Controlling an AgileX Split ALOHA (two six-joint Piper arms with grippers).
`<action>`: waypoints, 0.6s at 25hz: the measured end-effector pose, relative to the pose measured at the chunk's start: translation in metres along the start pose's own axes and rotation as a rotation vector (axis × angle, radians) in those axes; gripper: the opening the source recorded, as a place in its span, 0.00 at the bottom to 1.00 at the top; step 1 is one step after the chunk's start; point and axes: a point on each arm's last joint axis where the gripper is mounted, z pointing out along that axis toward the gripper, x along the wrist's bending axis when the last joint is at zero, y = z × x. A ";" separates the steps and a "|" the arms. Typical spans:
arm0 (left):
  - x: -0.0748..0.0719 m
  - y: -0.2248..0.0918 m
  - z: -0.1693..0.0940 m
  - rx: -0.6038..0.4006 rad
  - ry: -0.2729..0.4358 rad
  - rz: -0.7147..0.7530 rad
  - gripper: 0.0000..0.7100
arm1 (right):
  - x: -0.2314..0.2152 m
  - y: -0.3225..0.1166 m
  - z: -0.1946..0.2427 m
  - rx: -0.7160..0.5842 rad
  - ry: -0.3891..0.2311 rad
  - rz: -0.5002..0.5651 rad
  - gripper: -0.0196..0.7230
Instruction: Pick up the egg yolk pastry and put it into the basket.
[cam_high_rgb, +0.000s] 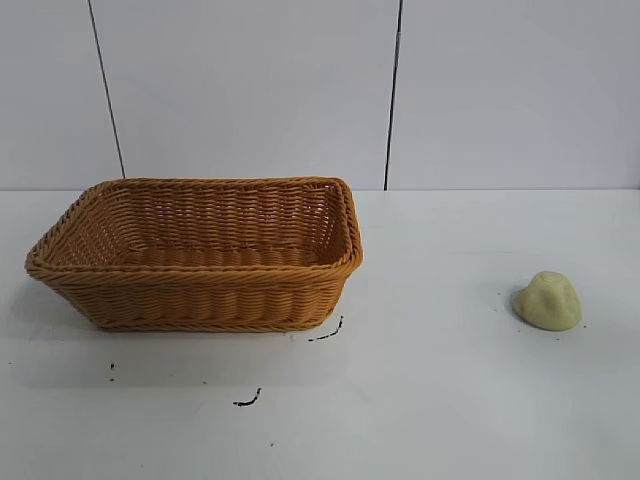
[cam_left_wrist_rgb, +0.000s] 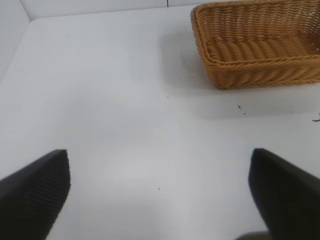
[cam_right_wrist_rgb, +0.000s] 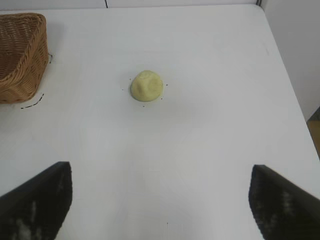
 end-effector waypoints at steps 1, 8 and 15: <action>0.000 0.000 0.000 0.000 0.000 0.000 0.98 | 0.000 0.011 0.008 0.043 0.001 0.001 0.96; 0.000 0.000 0.000 0.000 0.000 0.000 0.98 | -0.003 0.088 0.082 0.275 0.009 -0.023 0.96; 0.000 0.000 0.000 0.000 0.000 0.000 0.98 | -0.006 0.135 0.191 0.466 0.015 -0.020 0.96</action>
